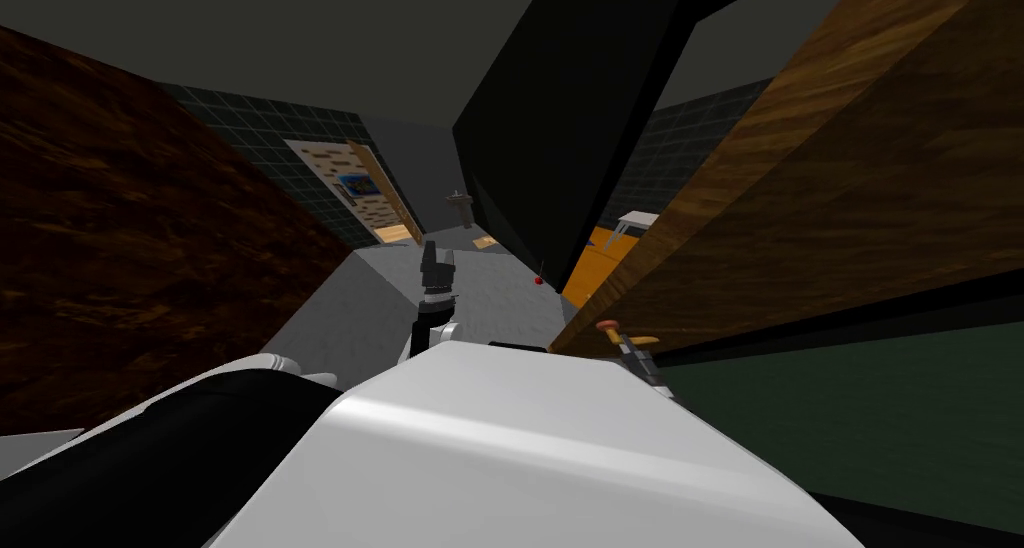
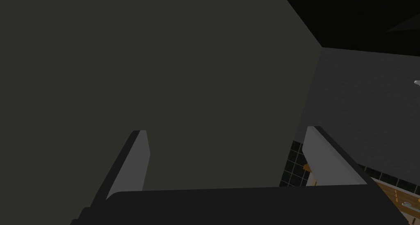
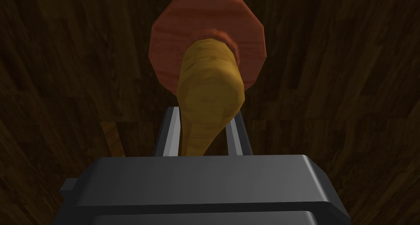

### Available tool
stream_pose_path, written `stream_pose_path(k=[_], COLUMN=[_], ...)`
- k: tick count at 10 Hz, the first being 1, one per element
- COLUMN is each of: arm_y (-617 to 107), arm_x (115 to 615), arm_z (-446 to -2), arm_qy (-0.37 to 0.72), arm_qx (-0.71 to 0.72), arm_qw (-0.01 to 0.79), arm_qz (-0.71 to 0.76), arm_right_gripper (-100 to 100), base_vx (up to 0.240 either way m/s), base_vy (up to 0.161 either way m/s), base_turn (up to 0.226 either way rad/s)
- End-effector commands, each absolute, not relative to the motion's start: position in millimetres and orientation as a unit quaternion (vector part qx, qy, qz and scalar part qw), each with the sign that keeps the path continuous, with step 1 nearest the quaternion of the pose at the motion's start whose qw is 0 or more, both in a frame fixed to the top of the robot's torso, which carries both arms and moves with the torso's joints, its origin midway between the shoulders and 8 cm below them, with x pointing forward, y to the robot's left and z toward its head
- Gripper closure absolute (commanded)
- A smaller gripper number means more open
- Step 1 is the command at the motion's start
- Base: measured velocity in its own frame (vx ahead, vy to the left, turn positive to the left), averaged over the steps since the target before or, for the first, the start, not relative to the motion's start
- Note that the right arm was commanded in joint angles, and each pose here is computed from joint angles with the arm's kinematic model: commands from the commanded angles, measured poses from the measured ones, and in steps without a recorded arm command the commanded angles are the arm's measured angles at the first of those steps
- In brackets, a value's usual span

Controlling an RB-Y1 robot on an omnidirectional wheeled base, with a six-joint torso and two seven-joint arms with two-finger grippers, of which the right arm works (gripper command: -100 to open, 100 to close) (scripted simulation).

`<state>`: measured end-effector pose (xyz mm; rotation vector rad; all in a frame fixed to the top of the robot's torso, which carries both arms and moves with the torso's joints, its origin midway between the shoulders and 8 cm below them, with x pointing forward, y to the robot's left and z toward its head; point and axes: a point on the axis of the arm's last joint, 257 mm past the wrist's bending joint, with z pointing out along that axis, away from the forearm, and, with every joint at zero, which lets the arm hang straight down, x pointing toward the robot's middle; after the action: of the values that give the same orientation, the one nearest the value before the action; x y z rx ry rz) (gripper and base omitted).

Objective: Pull the door open

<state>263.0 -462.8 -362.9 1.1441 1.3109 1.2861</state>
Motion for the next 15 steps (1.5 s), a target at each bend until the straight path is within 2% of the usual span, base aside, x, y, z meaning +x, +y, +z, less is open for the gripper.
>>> stream_pose_path(k=[1, 6, 15], arm_y=[-455, -446, -462], arm_x=[263, 260, 247], arm_z=[-362, -363, -374], arm_qy=[0.532, 0.529, 0.543], arm_qx=[0.462, 0.455, 0.465], arm_qw=[0.467, 0.463, 0.467], arm_qz=[0.534, 0.546, 0.52], arm_right_gripper=[100, 100, 100], base_vx=[0.101, 0.095, -0.004], base_vy=[0.09, 0.055, 0.002], base_turn=[0.041, 0.041, 0.005])
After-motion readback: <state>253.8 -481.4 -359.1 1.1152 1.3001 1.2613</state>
